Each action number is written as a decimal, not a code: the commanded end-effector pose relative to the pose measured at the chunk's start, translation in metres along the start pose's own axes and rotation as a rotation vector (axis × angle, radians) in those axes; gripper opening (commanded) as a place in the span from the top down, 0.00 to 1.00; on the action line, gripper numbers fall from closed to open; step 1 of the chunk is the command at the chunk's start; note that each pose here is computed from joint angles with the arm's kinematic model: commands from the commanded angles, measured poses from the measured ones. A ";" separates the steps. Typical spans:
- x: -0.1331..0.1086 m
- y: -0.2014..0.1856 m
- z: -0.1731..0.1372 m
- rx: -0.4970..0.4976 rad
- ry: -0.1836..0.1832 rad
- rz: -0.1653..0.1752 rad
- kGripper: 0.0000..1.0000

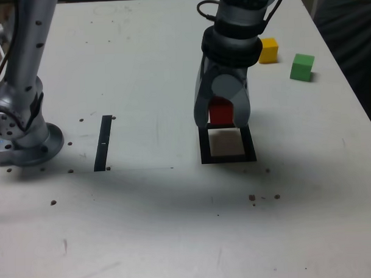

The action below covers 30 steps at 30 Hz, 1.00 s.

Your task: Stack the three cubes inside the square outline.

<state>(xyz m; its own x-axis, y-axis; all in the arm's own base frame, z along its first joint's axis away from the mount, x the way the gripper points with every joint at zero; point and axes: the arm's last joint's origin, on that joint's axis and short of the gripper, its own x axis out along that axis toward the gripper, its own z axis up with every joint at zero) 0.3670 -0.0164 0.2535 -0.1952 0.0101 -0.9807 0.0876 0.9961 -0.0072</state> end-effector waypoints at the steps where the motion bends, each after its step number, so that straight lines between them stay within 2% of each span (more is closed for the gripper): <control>1: 0.005 -0.002 0.001 -0.006 0.015 -0.007 0.67; 12: 0.023 -0.012 0.010 0.008 0.017 -0.044 0.67; 26: 0.035 -0.014 0.019 0.012 0.029 -0.063 0.67; 28: 0.036 -0.014 0.020 0.014 0.031 -0.063 0.60; 30: 0.038 -0.014 0.021 0.021 0.032 -0.064 0.44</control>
<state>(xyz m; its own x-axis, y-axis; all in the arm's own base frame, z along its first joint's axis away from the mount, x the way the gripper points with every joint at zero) 0.3785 -0.0311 0.2157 -0.2255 -0.0494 -0.9730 0.0898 0.9934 -0.0712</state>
